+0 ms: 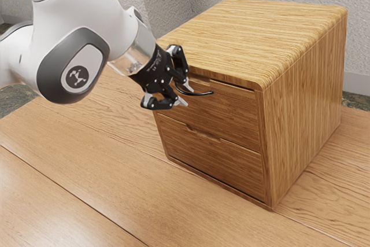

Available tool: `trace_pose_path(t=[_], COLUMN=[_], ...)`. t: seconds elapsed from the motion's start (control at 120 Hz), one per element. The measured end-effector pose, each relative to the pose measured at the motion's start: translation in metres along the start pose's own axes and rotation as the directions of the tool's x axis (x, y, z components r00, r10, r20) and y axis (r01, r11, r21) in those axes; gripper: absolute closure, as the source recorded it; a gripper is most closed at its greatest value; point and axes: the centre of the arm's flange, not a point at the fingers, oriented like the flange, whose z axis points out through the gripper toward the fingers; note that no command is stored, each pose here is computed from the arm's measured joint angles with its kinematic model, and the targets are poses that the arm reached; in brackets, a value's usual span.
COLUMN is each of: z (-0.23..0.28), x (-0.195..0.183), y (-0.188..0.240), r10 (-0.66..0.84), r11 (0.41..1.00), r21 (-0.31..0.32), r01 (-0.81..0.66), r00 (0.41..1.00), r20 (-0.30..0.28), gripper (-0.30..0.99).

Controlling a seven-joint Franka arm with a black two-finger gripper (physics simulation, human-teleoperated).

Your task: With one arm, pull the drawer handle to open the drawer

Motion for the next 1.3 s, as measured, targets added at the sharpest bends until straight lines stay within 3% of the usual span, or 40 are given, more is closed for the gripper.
trace_pose_path(t=[0.358, 1.3], z=[0.001, -0.048], x=[0.004, 0.009], y=[-0.006, -0.090], r10=[0.049, 0.111], r11=[0.999, 0.994], r21=[0.009, -0.001], r01=[-0.049, -0.111], r00=[0.999, 0.993], r20=[-0.001, 0.027], gripper=[0.71, 0.70])
